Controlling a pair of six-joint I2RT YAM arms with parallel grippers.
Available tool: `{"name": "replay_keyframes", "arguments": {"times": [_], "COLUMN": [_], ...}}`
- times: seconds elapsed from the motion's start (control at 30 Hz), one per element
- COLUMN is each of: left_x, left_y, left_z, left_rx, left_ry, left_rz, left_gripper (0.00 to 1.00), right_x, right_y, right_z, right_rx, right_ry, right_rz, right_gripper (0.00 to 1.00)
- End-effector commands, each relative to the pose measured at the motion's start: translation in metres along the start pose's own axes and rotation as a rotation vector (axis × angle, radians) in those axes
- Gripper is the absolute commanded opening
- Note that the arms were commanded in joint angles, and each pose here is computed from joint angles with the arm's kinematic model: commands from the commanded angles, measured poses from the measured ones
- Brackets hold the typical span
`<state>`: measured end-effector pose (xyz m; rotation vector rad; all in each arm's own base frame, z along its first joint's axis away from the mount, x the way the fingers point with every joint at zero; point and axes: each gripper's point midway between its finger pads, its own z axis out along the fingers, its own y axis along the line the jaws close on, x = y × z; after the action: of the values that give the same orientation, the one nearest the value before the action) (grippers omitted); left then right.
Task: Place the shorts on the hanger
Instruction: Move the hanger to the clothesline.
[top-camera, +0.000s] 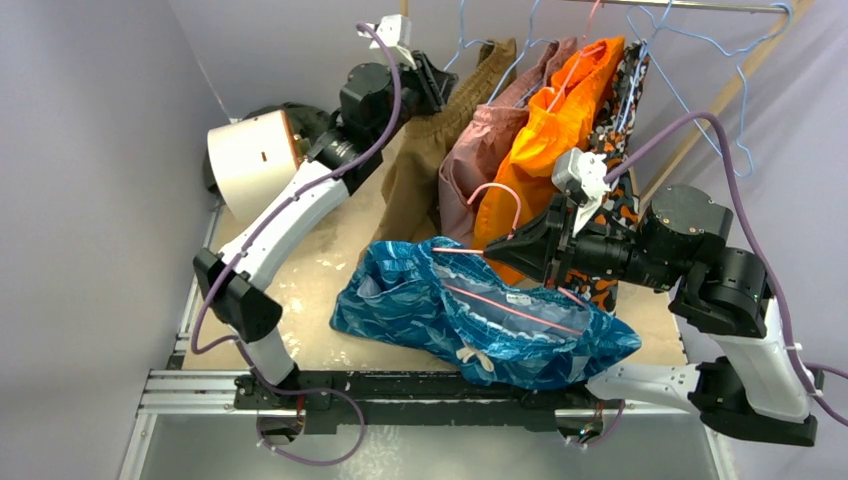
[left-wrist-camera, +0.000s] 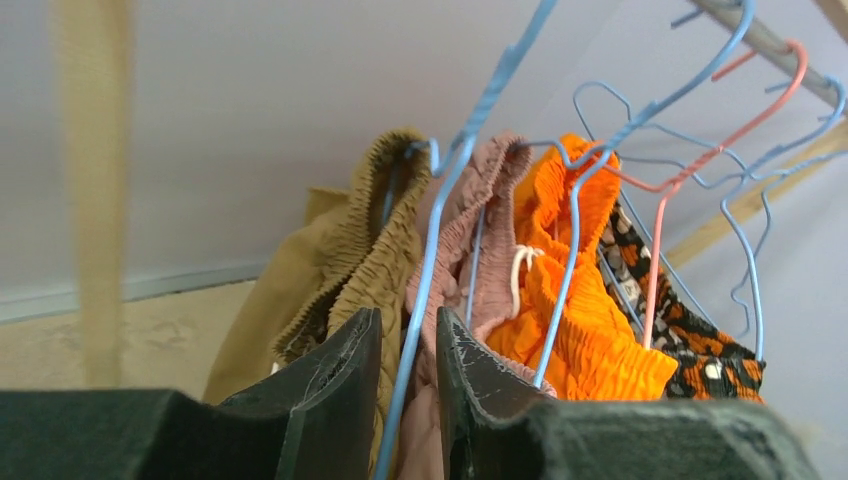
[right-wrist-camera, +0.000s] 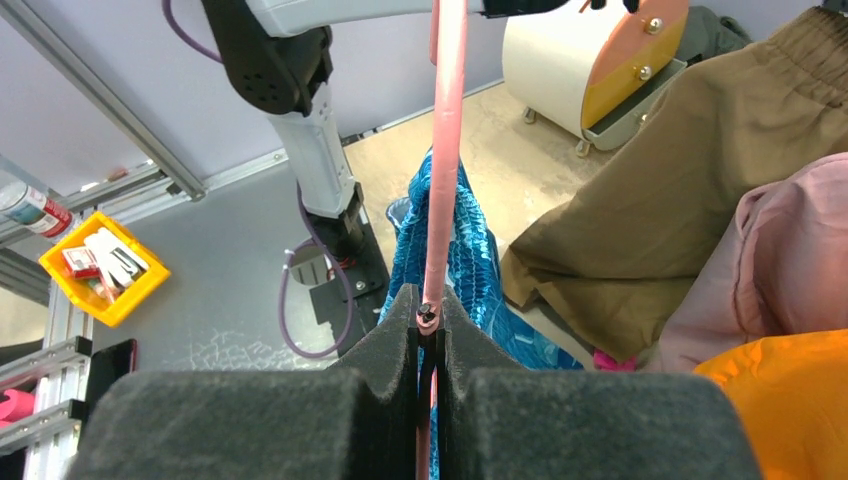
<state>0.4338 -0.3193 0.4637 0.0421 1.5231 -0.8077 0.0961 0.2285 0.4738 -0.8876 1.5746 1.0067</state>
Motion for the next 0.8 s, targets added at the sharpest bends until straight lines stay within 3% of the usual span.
{"name": "replay_keyframes", "arguments": {"times": [0.0, 0.17, 0.4, 0.77], "left_x": [-0.003, 0.003, 0.013, 0.036], "left_y": [-0.032, -0.051, -0.091, -0.133], "left_z": [0.011, 0.022, 0.036, 0.051], "left_rx": [0.146, 0.204, 0.309, 0.434], "left_ry": [0.006, 0.000, 0.014, 0.030], "left_rz": [-0.050, -0.066, -0.085, -0.146], "left_gripper": [0.24, 0.21, 0.03, 0.00], "right_x": [-0.025, -0.023, -0.021, -0.019], "right_y": [0.004, 0.004, 0.005, 0.005], "right_z": [-0.013, -0.016, -0.021, -0.030], "right_rx": [-0.001, 0.001, 0.000, 0.008], "right_ry": [-0.093, -0.092, -0.090, -0.095], "right_rz": [-0.001, -0.001, -0.002, 0.008], "right_gripper": [0.00, 0.00, 0.00, 0.00]}}
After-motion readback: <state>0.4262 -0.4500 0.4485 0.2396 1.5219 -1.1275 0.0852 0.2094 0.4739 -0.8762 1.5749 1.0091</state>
